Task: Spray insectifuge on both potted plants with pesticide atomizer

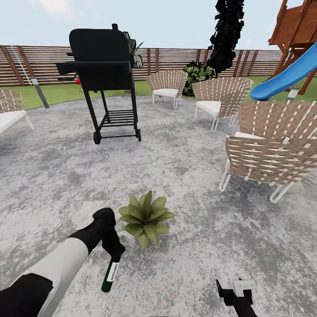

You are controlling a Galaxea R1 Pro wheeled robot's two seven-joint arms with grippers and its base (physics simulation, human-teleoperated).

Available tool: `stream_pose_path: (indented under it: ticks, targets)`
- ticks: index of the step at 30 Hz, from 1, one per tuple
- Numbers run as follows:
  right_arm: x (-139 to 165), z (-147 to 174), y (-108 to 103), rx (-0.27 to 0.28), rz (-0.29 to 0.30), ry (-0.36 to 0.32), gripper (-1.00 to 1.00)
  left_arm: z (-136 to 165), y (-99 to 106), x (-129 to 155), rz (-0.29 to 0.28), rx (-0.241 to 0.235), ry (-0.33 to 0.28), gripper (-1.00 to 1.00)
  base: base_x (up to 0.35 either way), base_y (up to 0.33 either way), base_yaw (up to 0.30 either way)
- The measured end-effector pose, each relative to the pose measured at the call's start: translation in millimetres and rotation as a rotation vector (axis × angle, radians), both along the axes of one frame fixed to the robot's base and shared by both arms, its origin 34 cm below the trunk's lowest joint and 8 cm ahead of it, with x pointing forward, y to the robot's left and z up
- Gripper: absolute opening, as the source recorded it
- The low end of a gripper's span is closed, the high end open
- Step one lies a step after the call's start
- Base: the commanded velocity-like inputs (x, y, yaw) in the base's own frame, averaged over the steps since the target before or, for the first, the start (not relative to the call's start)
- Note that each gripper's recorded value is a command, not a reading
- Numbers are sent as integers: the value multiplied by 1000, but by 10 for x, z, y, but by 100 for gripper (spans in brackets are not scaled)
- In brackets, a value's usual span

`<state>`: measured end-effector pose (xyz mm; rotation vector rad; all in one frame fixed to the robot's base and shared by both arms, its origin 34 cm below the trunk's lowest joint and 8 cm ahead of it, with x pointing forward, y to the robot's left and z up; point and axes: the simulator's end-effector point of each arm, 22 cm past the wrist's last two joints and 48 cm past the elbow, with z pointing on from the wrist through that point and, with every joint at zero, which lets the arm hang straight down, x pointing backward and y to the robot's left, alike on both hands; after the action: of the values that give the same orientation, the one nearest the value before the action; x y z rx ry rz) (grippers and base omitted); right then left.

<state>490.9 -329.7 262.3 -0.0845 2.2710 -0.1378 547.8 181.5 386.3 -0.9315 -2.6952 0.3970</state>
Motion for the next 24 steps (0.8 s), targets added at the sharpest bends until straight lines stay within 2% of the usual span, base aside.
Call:
stream_pose_path:
  ticks: [6, 15, 24]
  targets:
    - [-1, 3, -3, -1, -1, 0, 100, 5, -6, 0, 0, -1, -1, -100, 183, 0, 0]
    - [-1, 0, -3, -1, -1, 0, 100, 20, -13, 31, -1, -2, -6, -100, 28, -2, 0]
    - [0, 1, 1, 0, -1, 0, 100, 32, -14, 51, -2, -3, -10, -100, 152, -153, 0]
